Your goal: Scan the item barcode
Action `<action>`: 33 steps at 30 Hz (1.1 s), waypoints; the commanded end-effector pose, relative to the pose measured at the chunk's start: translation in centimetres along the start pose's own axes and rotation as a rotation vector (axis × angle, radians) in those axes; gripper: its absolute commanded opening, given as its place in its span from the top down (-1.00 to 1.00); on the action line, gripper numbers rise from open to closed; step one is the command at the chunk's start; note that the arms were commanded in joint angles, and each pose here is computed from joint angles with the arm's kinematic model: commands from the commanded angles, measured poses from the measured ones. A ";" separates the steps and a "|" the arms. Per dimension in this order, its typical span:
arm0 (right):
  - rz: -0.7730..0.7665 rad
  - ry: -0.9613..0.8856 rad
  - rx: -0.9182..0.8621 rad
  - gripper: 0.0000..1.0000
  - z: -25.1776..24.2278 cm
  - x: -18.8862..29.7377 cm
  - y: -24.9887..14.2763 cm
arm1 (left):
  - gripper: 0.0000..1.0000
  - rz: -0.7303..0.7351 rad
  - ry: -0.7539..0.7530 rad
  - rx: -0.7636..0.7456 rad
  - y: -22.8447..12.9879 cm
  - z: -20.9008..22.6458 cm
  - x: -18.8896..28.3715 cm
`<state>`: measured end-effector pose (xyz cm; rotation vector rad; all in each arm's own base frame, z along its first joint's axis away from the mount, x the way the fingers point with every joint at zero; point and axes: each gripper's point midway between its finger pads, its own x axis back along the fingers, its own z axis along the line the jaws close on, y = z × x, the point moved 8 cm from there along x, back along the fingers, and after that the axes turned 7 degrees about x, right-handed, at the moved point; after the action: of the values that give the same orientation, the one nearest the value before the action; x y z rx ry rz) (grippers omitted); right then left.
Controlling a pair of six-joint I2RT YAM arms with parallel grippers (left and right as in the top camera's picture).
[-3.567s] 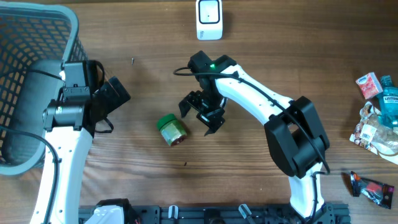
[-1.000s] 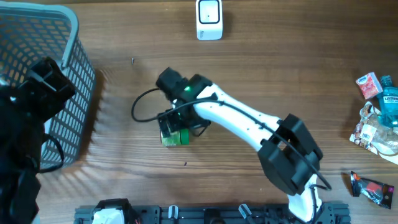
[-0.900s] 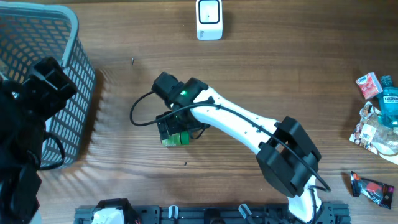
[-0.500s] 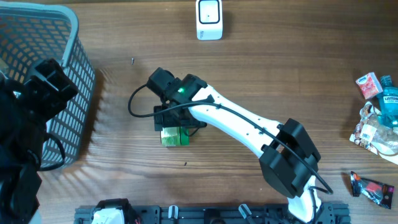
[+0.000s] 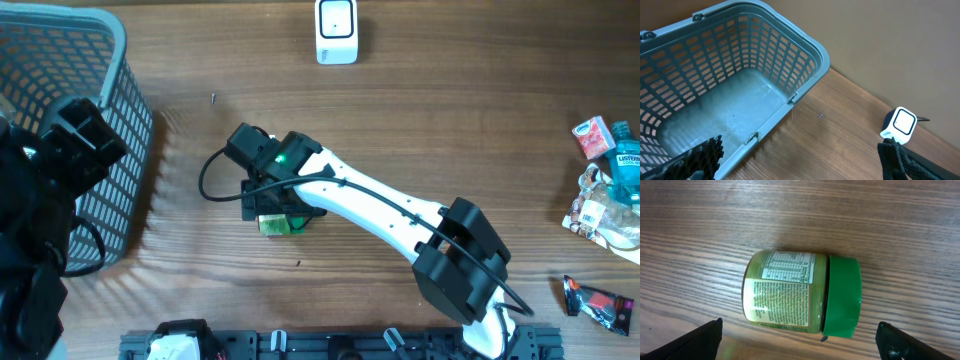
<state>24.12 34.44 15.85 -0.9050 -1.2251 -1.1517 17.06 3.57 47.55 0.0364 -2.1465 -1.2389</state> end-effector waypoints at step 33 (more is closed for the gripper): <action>0.042 -0.104 -0.077 -1.00 -0.8 -2.6 0.1 | -1.00 -0.003 0.007 -0.004 0.1 0.2 0.2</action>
<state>24.13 34.31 13.51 -1.0162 -1.2143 -1.1229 17.01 3.57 47.46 0.0327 -2.1417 -1.2368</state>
